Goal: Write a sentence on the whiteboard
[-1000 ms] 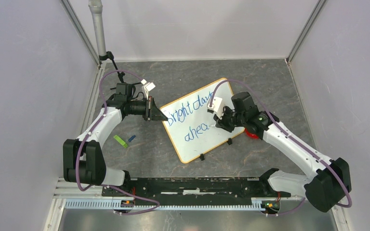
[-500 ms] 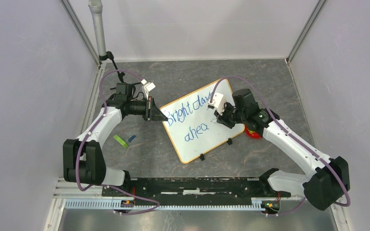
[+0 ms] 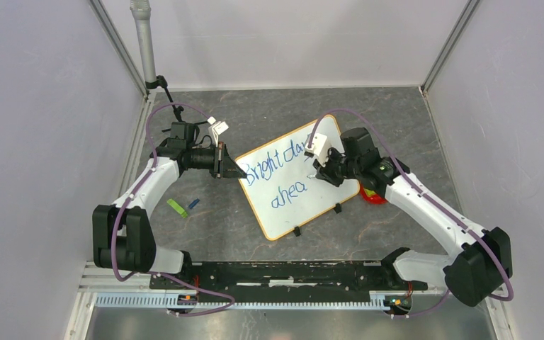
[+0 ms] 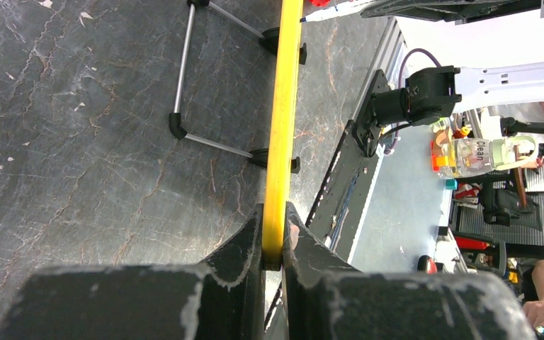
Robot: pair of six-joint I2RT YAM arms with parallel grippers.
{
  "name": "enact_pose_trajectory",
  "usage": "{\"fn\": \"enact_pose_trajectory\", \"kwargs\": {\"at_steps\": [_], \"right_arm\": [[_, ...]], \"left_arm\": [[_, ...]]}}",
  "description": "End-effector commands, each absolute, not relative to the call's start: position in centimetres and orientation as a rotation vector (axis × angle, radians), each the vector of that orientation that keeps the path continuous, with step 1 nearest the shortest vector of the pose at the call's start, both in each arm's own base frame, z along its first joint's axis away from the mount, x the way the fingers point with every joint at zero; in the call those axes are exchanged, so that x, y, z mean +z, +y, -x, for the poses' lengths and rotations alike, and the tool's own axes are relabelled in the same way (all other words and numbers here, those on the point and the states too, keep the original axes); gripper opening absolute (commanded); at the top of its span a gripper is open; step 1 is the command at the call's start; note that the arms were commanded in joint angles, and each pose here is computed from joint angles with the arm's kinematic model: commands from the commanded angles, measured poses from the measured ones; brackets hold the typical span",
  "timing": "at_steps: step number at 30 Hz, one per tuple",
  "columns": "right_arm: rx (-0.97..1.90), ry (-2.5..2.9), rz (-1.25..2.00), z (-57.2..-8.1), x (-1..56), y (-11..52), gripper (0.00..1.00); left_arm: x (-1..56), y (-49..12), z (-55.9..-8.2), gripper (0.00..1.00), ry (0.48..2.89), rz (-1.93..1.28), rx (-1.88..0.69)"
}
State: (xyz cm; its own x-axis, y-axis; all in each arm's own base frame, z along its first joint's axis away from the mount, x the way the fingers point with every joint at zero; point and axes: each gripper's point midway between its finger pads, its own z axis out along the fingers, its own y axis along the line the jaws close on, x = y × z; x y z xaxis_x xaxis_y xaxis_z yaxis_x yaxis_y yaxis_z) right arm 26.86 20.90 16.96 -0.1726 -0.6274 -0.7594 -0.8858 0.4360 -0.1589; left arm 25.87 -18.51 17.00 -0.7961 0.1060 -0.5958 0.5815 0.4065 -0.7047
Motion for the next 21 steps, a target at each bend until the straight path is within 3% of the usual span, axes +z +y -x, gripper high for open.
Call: {"fn": "enact_pose_trajectory", "kwargs": {"at_steps": [1, 11, 21], "right_arm": [[0.442, 1.868, 1.279, -26.9, 17.0, 21.4, 0.00], [0.434, 1.914, 1.310, -25.1, 14.3, 20.2, 0.00], [0.327, 1.897, 1.283, -27.0, 16.3, 19.2, 0.00]], "left_arm": [[15.5, -18.7, -25.5, 0.02, 2.221, -0.678, -1.317], [15.5, -18.7, -25.5, 0.02, 2.220, -0.680, -1.313], [15.7, -18.7, -25.5, 0.02, 2.214, -0.684, -1.314]]}}
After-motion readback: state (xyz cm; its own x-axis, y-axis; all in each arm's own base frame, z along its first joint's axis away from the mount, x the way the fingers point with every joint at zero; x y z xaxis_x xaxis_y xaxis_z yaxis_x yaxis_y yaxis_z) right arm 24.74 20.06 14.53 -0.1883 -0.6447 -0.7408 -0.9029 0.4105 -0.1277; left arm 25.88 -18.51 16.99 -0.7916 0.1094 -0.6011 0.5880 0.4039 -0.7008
